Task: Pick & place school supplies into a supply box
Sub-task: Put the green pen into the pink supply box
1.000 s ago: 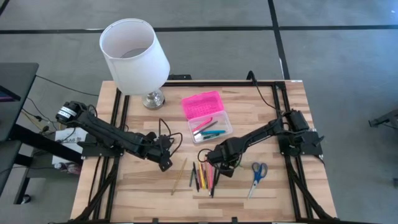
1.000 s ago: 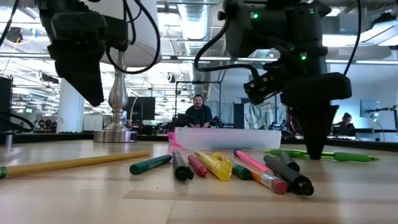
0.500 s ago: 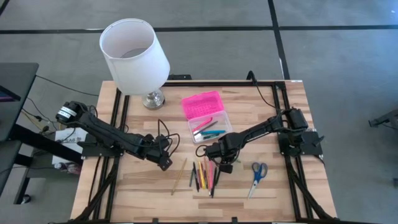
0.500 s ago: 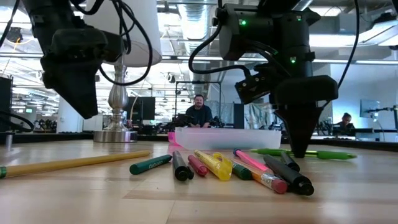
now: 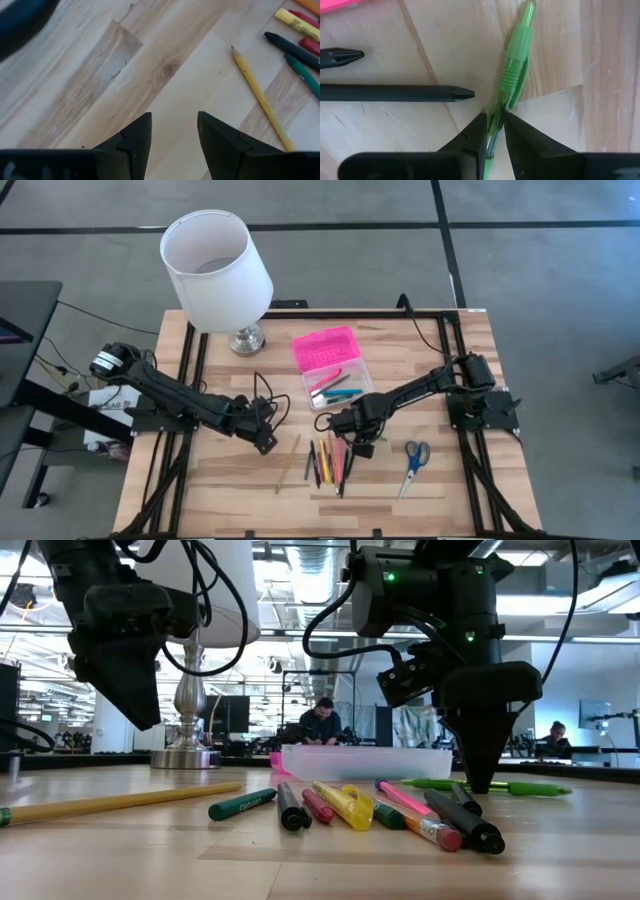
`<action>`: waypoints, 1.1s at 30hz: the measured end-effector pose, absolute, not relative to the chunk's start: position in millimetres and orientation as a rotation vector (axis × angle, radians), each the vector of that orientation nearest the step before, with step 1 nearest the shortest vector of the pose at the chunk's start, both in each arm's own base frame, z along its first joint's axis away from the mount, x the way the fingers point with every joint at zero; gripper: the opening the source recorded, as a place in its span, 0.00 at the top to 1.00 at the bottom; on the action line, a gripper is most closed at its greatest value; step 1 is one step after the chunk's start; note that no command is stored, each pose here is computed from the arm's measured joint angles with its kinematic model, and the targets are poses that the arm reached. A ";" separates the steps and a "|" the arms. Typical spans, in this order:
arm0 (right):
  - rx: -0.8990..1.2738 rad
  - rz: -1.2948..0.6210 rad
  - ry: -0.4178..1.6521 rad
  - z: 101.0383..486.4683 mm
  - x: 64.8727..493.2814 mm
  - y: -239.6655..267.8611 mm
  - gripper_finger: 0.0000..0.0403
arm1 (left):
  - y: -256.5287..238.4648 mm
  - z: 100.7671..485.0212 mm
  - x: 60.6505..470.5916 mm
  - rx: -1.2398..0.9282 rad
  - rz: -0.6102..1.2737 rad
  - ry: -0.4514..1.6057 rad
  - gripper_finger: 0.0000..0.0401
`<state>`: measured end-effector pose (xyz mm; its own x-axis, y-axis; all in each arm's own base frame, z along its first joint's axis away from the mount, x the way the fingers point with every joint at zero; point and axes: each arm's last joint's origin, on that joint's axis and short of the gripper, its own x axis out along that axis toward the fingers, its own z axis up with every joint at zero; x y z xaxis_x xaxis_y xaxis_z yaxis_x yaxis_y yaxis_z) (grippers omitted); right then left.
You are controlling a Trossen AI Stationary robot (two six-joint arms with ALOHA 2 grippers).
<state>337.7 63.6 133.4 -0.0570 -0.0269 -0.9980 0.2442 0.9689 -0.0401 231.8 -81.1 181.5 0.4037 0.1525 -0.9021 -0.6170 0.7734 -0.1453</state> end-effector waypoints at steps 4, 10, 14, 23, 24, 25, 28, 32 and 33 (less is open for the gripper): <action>0.201 -0.196 1.626 133.4 337.7 64.1 0.85 | -81.0 181.5 231.7 -0.470 0.492 1.060 0.62; 0.233 -0.196 1.629 133.4 338.0 63.1 0.85 | -80.7 181.7 232.1 -0.426 0.470 1.062 0.62; 0.265 -0.226 1.632 133.3 337.9 61.8 0.85 | -80.8 181.8 232.4 -0.433 0.472 1.058 0.62; 0.303 -0.259 1.658 133.2 336.9 54.3 0.85 | -82.9 183.1 235.8 -0.509 0.459 1.032 0.62; 0.303 -0.259 1.663 133.3 336.6 54.2 0.85 | -83.2 183.4 236.4 -0.526 0.463 1.024 0.62; 0.298 -0.255 1.666 133.0 336.1 54.1 0.85 | -83.5 183.2 237.2 -0.540 0.467 1.016 0.62; 0.292 -0.253 1.666 129.0 332.9 53.5 0.85 | -84.7 180.5 239.6 -0.555 0.471 1.010 0.62; 0.287 -0.250 1.665 124.0 328.8 53.2 0.85 | -86.7 172.7 244.8 -0.570 0.485 1.011 0.62; 0.277 -0.243 1.663 123.3 328.1 54.1 0.85 | -87.8 170.6 246.7 -0.589 0.480 1.012 0.62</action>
